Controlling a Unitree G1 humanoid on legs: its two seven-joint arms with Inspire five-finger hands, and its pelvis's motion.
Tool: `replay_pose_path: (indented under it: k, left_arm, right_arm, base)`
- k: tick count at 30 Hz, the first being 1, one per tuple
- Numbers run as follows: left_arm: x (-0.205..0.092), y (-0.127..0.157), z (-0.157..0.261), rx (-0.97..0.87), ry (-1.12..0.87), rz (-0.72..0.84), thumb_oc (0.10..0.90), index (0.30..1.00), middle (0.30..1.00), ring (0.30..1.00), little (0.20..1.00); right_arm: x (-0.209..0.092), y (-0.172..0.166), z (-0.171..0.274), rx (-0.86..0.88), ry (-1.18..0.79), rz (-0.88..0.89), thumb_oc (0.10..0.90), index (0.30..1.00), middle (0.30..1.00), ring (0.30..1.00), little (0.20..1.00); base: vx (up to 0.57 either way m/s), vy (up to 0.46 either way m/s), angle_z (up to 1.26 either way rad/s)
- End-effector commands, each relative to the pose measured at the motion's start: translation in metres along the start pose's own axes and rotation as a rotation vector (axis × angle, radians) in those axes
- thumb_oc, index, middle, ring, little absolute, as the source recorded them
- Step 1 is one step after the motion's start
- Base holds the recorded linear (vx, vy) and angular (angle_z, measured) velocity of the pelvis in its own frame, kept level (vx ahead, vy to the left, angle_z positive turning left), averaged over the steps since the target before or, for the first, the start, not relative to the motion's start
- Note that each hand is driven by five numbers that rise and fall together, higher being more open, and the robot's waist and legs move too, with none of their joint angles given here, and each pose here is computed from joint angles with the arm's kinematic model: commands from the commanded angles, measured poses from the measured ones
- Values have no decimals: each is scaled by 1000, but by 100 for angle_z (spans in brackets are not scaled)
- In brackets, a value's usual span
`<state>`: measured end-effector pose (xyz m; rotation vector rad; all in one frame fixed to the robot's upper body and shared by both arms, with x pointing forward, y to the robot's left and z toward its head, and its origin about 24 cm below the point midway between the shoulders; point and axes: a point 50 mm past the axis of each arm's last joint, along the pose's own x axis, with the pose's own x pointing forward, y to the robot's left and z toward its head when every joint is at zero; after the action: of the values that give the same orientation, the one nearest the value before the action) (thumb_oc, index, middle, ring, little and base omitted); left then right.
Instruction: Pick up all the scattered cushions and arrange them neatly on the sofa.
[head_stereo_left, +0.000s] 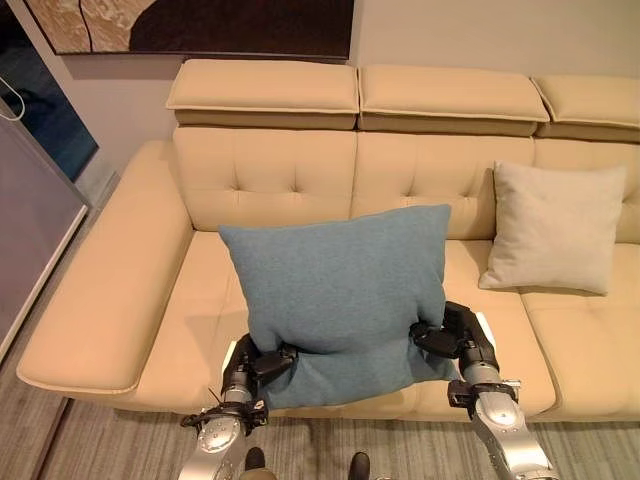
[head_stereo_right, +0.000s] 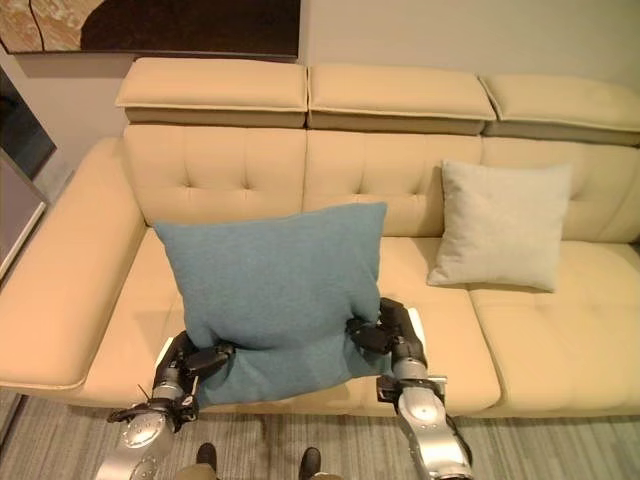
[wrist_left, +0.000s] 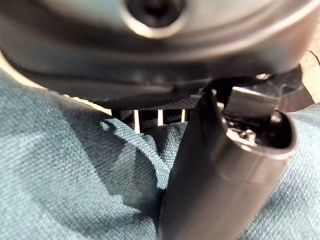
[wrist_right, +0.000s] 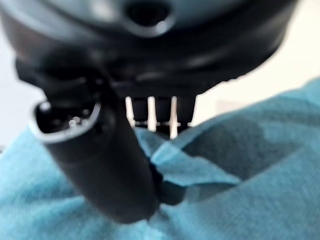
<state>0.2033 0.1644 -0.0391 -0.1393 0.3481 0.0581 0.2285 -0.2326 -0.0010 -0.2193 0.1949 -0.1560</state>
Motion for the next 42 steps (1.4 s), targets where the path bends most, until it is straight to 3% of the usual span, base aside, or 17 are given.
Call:
replay_pose_path:
  k: [1, 18, 34, 38, 42]
  left_arm:
    - [14, -5, 84, -49, -385, -39, 400, 300, 300, 300, 300]
    - [10, 13, 90, 48, -405, -16, 400, 300, 300, 300, 300]
    - [8, 1, 88, -28, -415, -33, 400, 300, 300, 300, 300]
    - [15, -12, 105, 6, -479, -37, 400, 300, 300, 300, 300]
    - [39, -51, 151, 50, -648, -41, 400, 300, 300, 300, 300]
  right_arm:
    - [9, 6, 66, 85, -331, -2, 400, 300, 300, 300, 300]
    - [9, 32, 71, 119, -352, 70, 400, 300, 300, 300, 300]
    - [8, 21, 63, 83, -324, 16, 400, 300, 300, 300, 300]
    - [14, 30, 83, 83, -406, -15, 400, 300, 300, 300, 300]
    - [33, 54, 150, 2, -667, -116, 400, 300, 300, 300, 300]
  base:
    - [146, -4, 12]
    - [178, 117, -24]
    - [94, -47, 8]
    - [-40, -24, 8]
    - [-295, 23, 10]
